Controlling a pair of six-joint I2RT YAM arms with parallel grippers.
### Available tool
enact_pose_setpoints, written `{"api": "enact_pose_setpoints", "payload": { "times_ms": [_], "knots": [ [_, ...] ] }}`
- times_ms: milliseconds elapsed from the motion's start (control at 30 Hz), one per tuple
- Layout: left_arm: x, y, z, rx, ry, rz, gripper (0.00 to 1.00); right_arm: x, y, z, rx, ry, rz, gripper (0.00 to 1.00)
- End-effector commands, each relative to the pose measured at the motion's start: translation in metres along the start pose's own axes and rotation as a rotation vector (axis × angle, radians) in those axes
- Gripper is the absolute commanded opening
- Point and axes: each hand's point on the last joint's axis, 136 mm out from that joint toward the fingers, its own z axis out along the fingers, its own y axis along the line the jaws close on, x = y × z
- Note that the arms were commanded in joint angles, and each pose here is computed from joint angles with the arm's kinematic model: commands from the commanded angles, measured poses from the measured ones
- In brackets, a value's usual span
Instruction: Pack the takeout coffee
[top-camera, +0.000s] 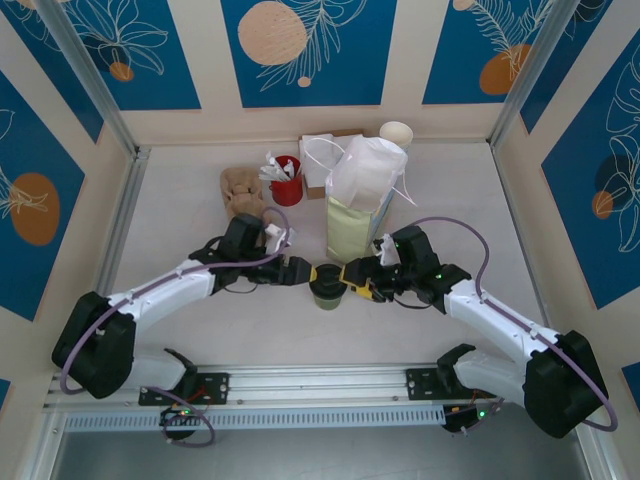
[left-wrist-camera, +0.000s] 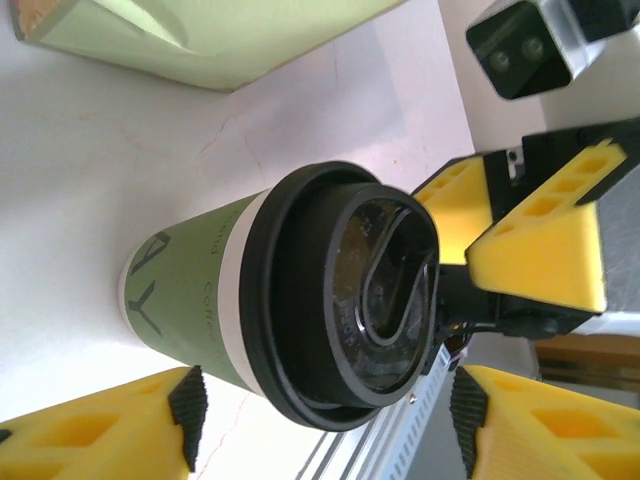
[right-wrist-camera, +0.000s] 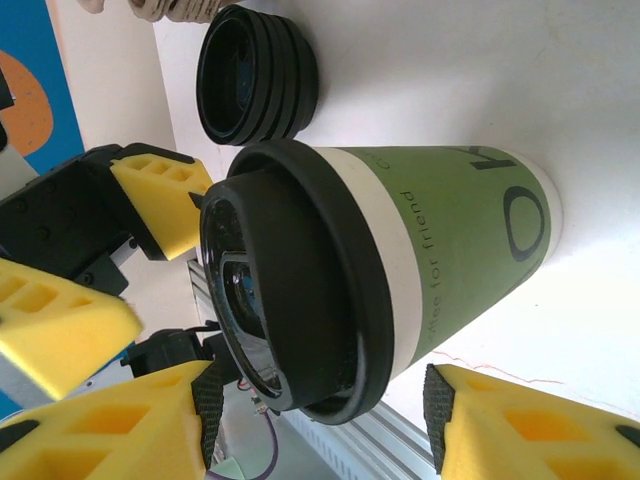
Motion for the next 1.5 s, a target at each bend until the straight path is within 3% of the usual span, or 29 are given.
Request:
{"api": "enact_pose_setpoints", "payload": {
  "times_ms": [0, 200, 400, 567, 733, 1033, 1467],
  "knots": [
    [-0.014, -0.011, -0.011, 0.001, -0.045, 0.015, 0.72, -0.001, 0.008, -0.002, 0.007, -0.001, -0.023, 0.58],
    [-0.021, -0.001, -0.015, -0.098, -0.058, -0.046, 0.72, -0.002, 0.011, -0.001, 0.030, -0.008, -0.052, 0.58],
    [-0.023, -0.004, -0.012, -0.093, -0.058, -0.053, 0.72, -0.002, 0.010, 0.003, 0.053, -0.009, -0.069, 0.58],
    [-0.021, -0.003, -0.011, -0.115, -0.062, -0.007, 0.85, -0.003, 0.007, 0.006, 0.102, -0.013, -0.088, 0.57],
    [-0.016, 0.000, -0.001, -0.109, -0.030, -0.005, 0.86, -0.004, 0.006, 0.009, 0.122, -0.008, -0.101, 0.57],
    [-0.011, 0.008, 0.018, -0.105, 0.029, -0.024, 0.73, -0.004, 0.003, 0.013, 0.140, -0.005, -0.099, 0.56],
    [-0.003, 0.023, 0.030, -0.133, 0.073, -0.041, 0.67, -0.004, -0.005, 0.015, 0.175, -0.010, -0.108, 0.50]
  ]
}}
